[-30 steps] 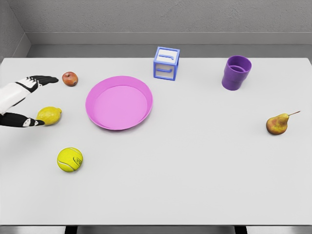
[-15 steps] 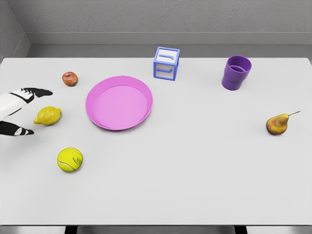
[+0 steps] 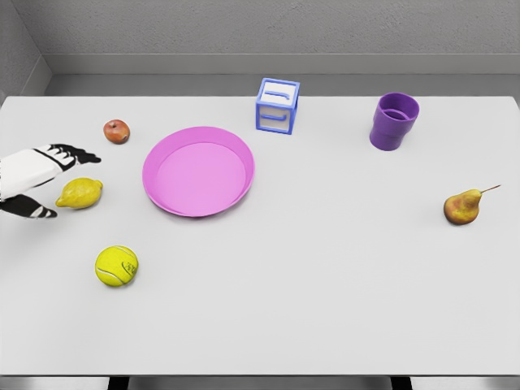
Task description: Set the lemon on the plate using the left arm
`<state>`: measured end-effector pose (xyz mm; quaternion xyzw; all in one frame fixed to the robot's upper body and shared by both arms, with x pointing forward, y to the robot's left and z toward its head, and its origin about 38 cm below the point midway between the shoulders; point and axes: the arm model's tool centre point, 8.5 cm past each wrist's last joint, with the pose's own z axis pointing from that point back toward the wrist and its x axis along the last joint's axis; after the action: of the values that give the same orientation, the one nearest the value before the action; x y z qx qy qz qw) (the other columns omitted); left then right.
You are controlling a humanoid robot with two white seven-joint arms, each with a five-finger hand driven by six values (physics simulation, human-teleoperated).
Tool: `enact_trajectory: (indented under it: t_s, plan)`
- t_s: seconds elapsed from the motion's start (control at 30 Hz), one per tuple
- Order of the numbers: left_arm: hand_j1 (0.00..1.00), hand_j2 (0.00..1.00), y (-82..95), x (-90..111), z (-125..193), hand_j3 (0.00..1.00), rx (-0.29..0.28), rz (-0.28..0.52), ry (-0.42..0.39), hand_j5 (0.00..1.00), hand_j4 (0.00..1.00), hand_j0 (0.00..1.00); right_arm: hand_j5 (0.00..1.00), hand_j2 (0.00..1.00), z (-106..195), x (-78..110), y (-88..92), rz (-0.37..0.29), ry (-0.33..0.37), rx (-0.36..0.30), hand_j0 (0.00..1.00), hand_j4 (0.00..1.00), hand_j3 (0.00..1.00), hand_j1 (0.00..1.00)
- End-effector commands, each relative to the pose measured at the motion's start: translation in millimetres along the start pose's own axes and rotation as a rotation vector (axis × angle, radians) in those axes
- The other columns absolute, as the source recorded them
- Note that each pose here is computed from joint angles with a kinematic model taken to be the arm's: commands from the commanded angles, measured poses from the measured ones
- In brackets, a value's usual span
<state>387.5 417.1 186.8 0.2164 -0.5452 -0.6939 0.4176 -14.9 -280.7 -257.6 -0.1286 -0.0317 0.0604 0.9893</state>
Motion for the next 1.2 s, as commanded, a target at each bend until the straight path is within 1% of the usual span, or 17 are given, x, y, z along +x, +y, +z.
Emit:
enact_trajectory:
  t_s: [0.0,0.03,0.1,0.13,0.27,0.3,0.33,0.4,0.57,0.67,0.97,1.07,1.1,1.17]
  plan:
    - [1.0,1.0,-20.6,-1.9,-11.5,1.0,-0.023,0.031,0.015,1.0,1.0,1.0,1.0,1.0,0.0,0.0,0.0,0.0,0.0,0.0,1.0,1.0,1.0,1.0]
    - [1.0,1.0,-23.0,-4.3,-12.6,1.0,-0.022,0.041,0.022,1.0,1.0,1.0,1.0,1.0,0.0,0.0,0.0,0.0,0.0,0.0,1.0,1.0,1.0,1.0]
    - [1.0,1.0,-33.3,-7.9,-16.1,1.0,-0.023,0.078,0.033,1.0,1.0,1.0,1.0,1.0,0.0,0.0,0.0,0.0,0.0,0.0,1.0,1.0,1.0,1.0]
    - [1.0,1.0,-36.3,-6.1,-18.5,1.0,-0.028,0.083,0.027,1.0,1.0,1.0,1.0,1.0,0.0,0.0,0.0,0.0,0.0,0.0,1.0,1.0,1.0,1.0]
    - [1.0,1.0,-41.3,-12.3,-21.3,1.0,-0.03,0.107,0.043,1.0,1.0,1.0,1.0,1.0,0.0,0.0,0.0,0.0,0.0,0.0,1.0,1.0,1.0,1.0]
    - [1.0,1.0,-44.2,-12.0,-23.4,1.0,-0.04,0.11,0.041,1.0,1.0,1.0,1.0,1.0,0.0,0.0,0.0,0.0,0.0,0.0,1.0,1.0,1.0,1.0]
    - [1.0,1.0,-43.9,-8.8,-30.3,1.0,-0.035,0.114,0.029,1.0,1.0,1.0,1.0,1.0,0.0,0.0,0.0,0.0,0.0,0.0,1.0,1.0,1.0,1.0]
    - [1.0,1.0,-45.9,-8.7,-33.4,1.0,-0.038,0.121,0.027,1.0,1.0,1.0,1.0,1.0,0.0,0.0,0.0,0.0,0.0,0.0,1.0,1.0,1.0,1.0]
    - [1.0,1.0,-45.0,-10.9,-31.3,1.0,-0.037,0.12,0.033,1.0,1.0,1.0,1.0,1.0,0.0,0.0,0.0,0.0,0.0,0.0,1.0,1.0,1.0,1.0]
    - [1.0,1.0,-41.4,-15.9,-26.3,1.0,-0.034,0.114,0.048,1.0,1.0,1.0,1.0,1.0,0.0,0.0,0.0,0.0,0.0,0.0,1.0,1.0,1.0,1.0]
    - [1.0,1.0,-34.8,-19.8,-21.8,1.0,-0.035,0.097,0.057,1.0,1.0,1.0,1.0,1.0,0.0,0.0,0.0,0.0,0.0,0.0,1.0,1.0,1.0,1.0]
    - [0.89,0.89,-35.2,-19.9,-21.6,0.89,-0.04,0.095,0.058,0.89,0.89,0.89,1.0,1.0,0.0,0.0,0.0,0.0,0.0,0.0,1.0,1.0,1.0,1.0]
    - [0.85,0.85,-31.5,-25.8,-12.8,0.85,-0.054,0.077,0.076,0.85,0.85,0.85,1.0,1.0,0.0,0.0,0.0,0.0,0.0,0.0,1.0,1.0,1.0,1.0]
    - [0.81,0.81,-31.1,-26.6,-11.6,0.81,-0.058,0.074,0.078,0.81,0.81,0.81,1.0,1.0,0.0,0.0,0.0,0.0,0.0,0.0,1.0,1.0,1.0,1.0]
